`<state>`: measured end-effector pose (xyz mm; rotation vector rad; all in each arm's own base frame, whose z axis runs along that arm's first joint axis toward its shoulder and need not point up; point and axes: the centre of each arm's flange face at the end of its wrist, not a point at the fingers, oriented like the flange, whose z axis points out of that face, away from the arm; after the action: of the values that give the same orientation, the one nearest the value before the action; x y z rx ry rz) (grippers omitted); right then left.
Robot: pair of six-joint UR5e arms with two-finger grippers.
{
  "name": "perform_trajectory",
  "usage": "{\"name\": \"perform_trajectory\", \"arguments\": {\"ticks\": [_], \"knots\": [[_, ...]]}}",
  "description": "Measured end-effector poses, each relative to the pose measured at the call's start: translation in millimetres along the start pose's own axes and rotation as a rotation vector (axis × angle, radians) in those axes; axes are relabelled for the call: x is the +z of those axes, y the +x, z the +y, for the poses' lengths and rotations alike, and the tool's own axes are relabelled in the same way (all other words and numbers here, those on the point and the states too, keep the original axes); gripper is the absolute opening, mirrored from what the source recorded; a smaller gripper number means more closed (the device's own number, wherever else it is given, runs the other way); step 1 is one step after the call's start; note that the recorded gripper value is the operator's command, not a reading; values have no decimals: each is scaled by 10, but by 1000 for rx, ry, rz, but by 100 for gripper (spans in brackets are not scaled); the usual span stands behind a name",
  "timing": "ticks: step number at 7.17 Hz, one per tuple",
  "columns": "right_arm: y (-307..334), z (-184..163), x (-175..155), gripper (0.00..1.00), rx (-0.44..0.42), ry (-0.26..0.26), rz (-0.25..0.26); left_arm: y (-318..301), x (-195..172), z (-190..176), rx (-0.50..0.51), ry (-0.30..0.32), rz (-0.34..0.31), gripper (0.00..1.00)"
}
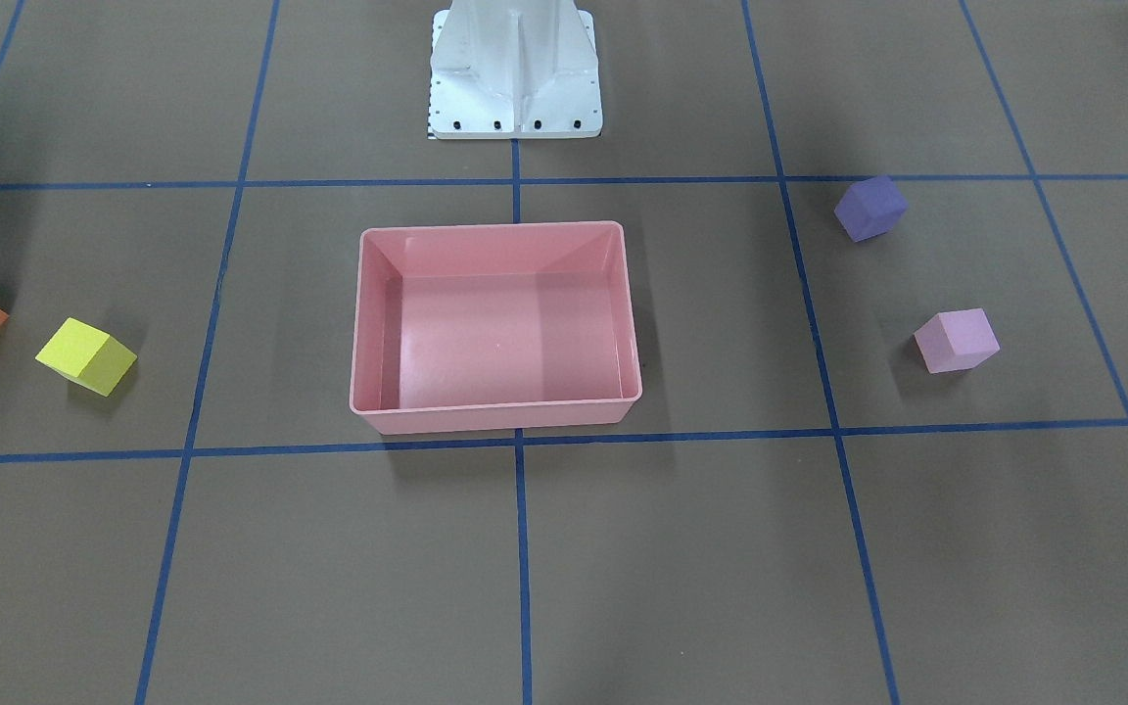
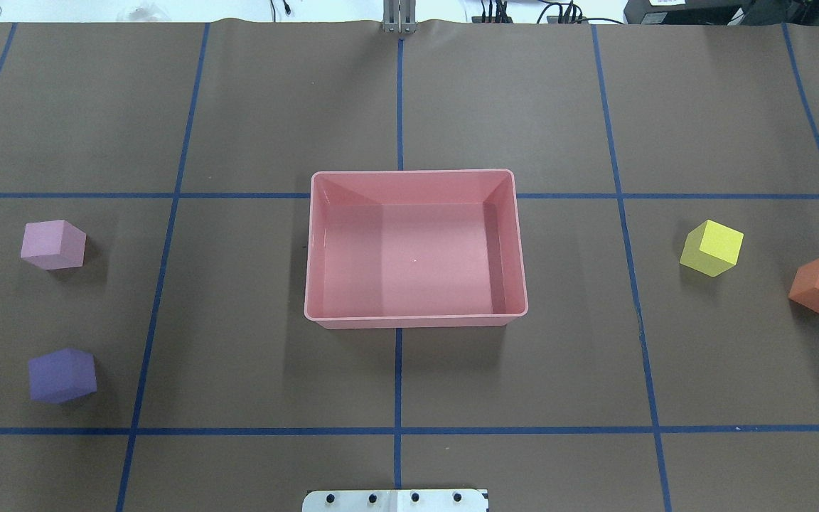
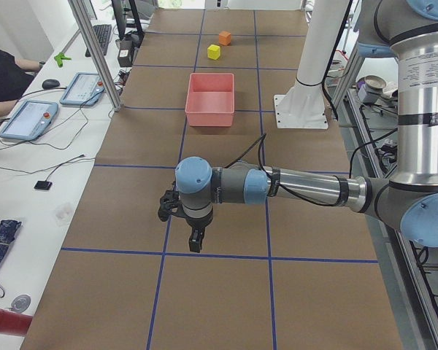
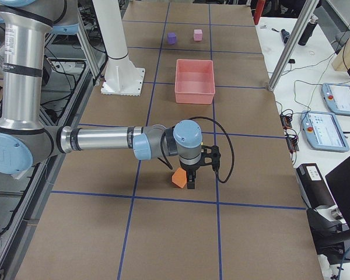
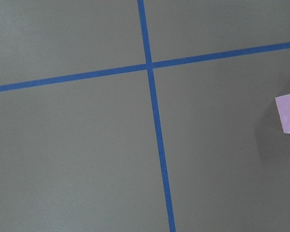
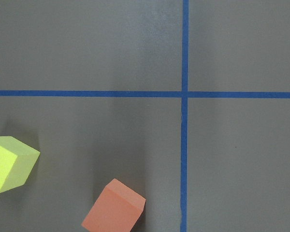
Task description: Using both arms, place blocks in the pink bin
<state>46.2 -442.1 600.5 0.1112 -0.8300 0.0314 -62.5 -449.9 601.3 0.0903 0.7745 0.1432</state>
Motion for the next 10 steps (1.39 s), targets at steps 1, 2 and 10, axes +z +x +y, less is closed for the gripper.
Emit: {"name": "perform_trajectory", "arguments": {"ticks": [1,2,10], "knots": [[-9,-5,-6,100,-2,2,0,80,-64,-82,29,29,4,100],[-17,-10,-12,100,-4,3,-1,185,-120,-159,65,68,34,100],[-50,-4,11,100,-7,-5,-16,1798,465,-593,-242,155,134,100]]}}
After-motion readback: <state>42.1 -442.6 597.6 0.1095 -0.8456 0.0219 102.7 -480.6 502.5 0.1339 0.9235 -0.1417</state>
